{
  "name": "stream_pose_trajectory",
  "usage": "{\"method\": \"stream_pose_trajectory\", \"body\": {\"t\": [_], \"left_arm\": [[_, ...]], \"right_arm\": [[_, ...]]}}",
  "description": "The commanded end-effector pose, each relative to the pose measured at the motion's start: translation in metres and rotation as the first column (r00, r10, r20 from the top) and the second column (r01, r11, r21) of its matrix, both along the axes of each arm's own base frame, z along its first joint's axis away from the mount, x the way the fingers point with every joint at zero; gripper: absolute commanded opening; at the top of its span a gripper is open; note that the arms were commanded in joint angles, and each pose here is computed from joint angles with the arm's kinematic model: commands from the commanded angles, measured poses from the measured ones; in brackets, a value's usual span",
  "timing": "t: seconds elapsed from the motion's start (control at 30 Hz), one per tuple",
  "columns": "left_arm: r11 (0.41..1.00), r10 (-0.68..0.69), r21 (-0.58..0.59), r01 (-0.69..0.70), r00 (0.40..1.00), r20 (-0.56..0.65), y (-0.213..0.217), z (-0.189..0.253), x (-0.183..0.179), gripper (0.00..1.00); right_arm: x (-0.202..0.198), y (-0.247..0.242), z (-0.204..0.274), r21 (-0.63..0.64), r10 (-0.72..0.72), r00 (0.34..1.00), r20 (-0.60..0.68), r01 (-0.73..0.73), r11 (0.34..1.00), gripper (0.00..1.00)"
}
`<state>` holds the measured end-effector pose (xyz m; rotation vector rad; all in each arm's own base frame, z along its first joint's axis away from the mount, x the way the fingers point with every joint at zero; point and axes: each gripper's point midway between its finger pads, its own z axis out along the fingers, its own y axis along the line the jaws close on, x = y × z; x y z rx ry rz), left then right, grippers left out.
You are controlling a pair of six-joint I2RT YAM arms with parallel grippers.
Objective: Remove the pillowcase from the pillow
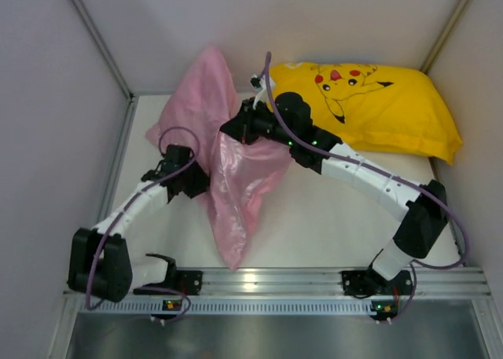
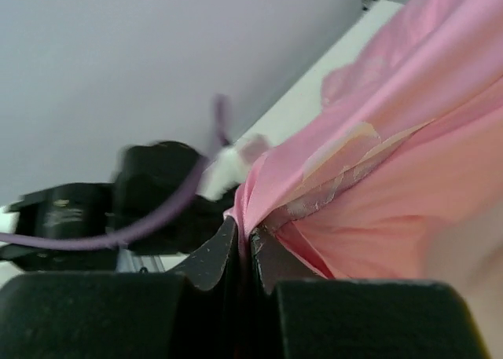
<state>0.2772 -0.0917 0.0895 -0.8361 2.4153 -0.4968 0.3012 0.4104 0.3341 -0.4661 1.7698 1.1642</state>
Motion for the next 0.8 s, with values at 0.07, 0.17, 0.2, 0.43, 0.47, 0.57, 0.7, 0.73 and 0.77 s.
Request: {"method": "stream_pose_trajectory", "body": {"t": [0.07, 0.17, 0.2, 0.43, 0.47, 0.57, 0.7, 0.73, 0.77], "left_arm": [[0.988, -0.148, 0.05, 0.147, 0.988, 0.033, -0.061, -0.003, 0.048, 0.34], [0.99, -0.044, 0.139, 0.027, 0.991, 0.126, -0.031, 0.013, 0.049, 0.31], [0.988, -0.031, 0.155, 0.004, 0.985, 0.17, -0.022, 0.024, 0.046, 0.32], [0.985, -0.008, 0.172, -0.017, 0.99, 0.143, 0.003, 0.055, 0.0, 0.53], [0.985, 0.016, 0.167, -0.043, 0.987, 0.157, 0.009, 0.059, -0.01, 0.57], [0.991, 0.042, 0.118, -0.069, 0.975, 0.218, 0.023, 0.072, -0.057, 0.59], [0.999, 0.041, 0.014, -0.048, 0.947, 0.318, 0.029, 0.103, -0.112, 0.62], [0.999, 0.047, 0.002, -0.05, 0.953, 0.301, 0.032, 0.102, -0.126, 0.63], [0.998, 0.055, -0.026, -0.049, 0.939, 0.341, 0.033, 0.117, -0.135, 0.65]], "right_arm": [[-0.057, 0.076, 0.113, 0.157, 0.259, 0.939, 0.228, -0.297, 0.942, 0.0], [-0.06, 0.098, 0.098, 0.131, 0.301, 0.939, 0.167, -0.324, 0.937, 0.0], [-0.062, 0.103, 0.093, 0.131, 0.315, 0.936, 0.16, -0.336, 0.932, 0.0], [-0.072, 0.135, 0.045, 0.121, 0.378, 0.923, 0.069, -0.384, 0.915, 0.0], [-0.07, 0.137, 0.038, 0.116, 0.376, 0.925, 0.062, -0.381, 0.917, 0.0], [-0.073, 0.144, 0.008, 0.097, 0.407, 0.914, 0.008, -0.406, 0.909, 0.0], [-0.081, 0.155, -0.029, 0.065, 0.485, 0.872, -0.065, -0.482, 0.874, 0.23], [-0.083, 0.158, -0.042, 0.055, 0.505, 0.859, -0.087, -0.502, 0.863, 0.25], [-0.085, 0.159, -0.048, 0.051, 0.518, 0.85, -0.095, -0.515, 0.856, 0.27]]}}
